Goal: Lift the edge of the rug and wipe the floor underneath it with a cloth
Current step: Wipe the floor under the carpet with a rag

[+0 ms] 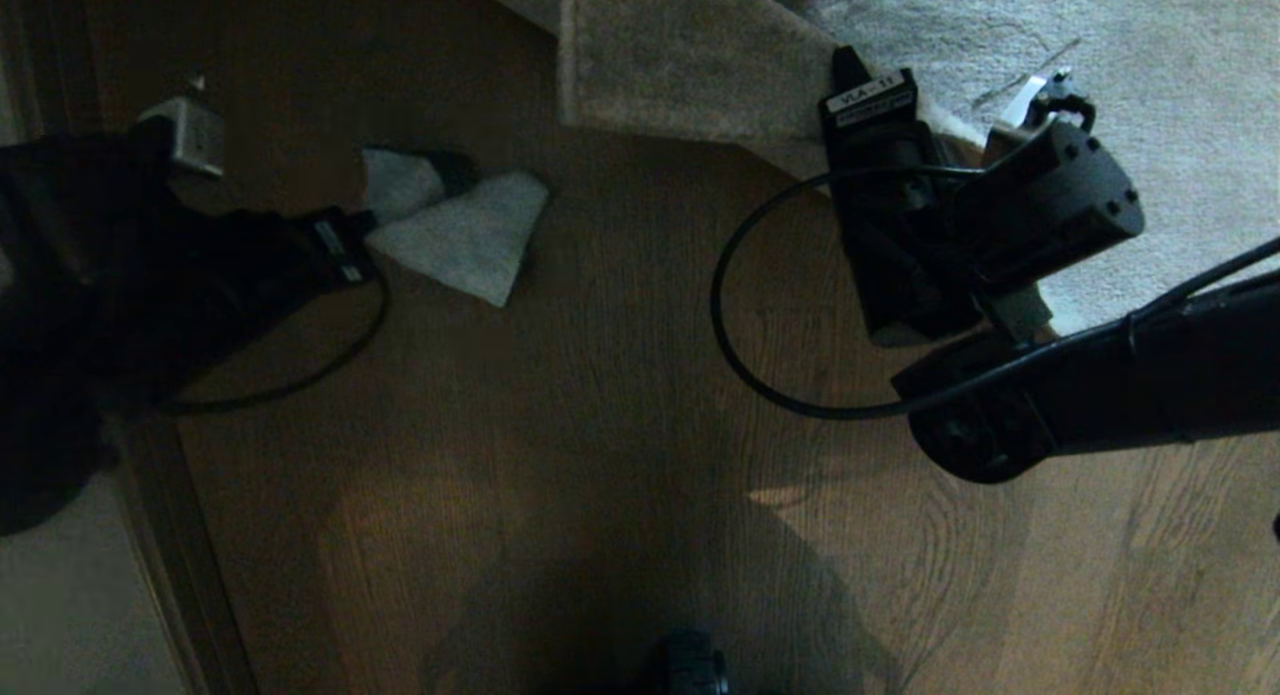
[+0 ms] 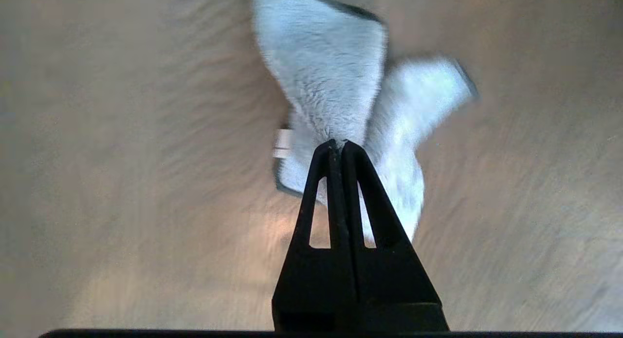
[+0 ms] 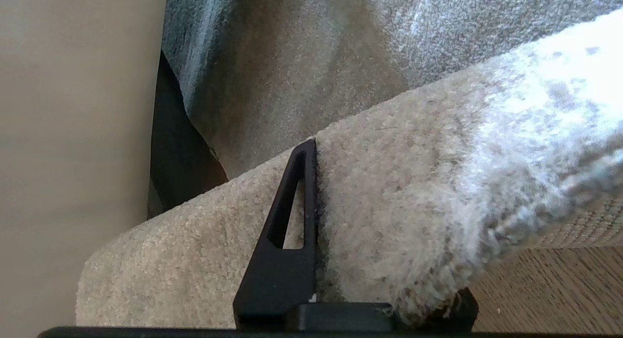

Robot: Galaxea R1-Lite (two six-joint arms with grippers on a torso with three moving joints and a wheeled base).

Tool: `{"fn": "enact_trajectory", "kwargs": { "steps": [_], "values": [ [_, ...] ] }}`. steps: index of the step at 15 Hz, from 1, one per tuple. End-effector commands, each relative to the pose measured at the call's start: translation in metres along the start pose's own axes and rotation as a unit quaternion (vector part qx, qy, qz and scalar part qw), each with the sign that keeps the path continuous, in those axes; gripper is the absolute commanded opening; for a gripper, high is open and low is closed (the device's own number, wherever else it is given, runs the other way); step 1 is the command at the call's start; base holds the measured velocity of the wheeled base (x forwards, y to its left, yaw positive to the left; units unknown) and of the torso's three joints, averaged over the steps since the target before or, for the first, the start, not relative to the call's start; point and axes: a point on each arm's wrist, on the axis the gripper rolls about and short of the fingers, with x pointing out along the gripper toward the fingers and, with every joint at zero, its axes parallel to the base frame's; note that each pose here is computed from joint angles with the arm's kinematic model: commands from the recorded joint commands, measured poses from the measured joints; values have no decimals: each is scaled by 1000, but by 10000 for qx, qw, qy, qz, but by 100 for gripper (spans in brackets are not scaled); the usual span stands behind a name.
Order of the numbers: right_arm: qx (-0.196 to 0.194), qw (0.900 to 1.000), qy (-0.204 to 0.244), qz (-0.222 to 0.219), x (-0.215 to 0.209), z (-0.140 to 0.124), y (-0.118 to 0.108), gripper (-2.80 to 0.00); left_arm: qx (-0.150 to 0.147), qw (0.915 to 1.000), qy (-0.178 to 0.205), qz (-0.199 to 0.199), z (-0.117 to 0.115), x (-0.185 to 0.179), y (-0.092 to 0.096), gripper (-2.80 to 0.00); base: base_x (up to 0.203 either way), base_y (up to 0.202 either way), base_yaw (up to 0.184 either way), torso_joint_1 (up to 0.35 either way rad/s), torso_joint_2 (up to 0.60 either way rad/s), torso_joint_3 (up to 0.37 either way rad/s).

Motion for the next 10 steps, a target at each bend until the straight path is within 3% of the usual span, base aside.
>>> {"fn": "enact_trajectory", "kwargs": {
  "steps": [1,10],
  "values": [
    [118,9997,-160,134,0,2,2,-280,-3,9999,-33,114,1,-20,7,-280,0,0,0,0,0,0],
    [134,9997,-160,134,0,2,2,-280,2,9991,278,330,-27,-97,19,-280,0,0,0,0,0,0]
  ]
}}
